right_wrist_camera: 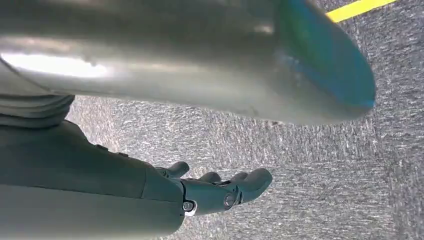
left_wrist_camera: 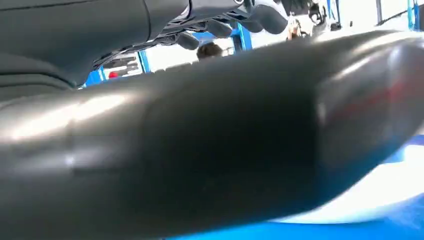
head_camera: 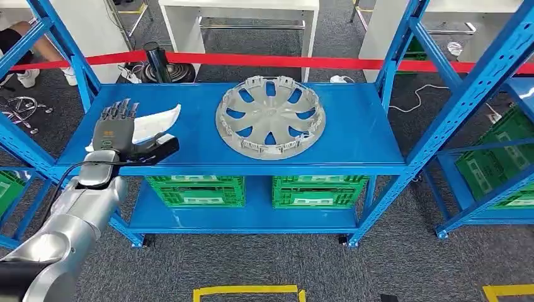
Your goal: Take the parts from the cabinet and place them on the table.
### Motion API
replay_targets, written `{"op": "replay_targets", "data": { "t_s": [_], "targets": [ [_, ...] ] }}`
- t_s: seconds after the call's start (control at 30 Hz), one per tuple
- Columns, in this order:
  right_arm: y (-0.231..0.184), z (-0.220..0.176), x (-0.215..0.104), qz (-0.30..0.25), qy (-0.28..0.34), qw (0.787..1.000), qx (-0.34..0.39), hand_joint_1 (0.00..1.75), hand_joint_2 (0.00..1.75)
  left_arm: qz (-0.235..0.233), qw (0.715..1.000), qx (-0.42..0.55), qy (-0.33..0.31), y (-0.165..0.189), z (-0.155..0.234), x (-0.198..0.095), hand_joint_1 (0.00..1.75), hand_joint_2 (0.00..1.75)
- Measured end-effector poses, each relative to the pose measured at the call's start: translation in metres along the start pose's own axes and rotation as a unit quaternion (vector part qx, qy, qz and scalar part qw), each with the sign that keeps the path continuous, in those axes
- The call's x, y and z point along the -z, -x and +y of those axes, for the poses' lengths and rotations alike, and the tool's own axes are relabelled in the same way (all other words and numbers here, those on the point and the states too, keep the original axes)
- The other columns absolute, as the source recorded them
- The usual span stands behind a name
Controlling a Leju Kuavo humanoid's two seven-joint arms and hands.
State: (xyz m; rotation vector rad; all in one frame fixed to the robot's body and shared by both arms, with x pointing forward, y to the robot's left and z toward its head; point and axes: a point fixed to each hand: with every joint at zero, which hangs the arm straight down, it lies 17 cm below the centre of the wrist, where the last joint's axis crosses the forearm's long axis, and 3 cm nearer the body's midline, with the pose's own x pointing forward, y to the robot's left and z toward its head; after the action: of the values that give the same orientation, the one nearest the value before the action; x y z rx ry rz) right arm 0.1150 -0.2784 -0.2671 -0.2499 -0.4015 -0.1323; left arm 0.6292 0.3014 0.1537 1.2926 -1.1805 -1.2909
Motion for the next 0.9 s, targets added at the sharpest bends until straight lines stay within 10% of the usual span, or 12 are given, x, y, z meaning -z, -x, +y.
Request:
{"op": "replay_targets", "data": {
  "t_s": [0.9],
  "targets": [
    [0.0048, 0.0039, -0.0013, 0.011, -0.005, 1.0, -0.004, 0.0, 0.0, 0.017, 1.0, -0.002, 0.016, 0.0039, 0.0042, 0.0049, 0.0, 0.0]
  ]
}}
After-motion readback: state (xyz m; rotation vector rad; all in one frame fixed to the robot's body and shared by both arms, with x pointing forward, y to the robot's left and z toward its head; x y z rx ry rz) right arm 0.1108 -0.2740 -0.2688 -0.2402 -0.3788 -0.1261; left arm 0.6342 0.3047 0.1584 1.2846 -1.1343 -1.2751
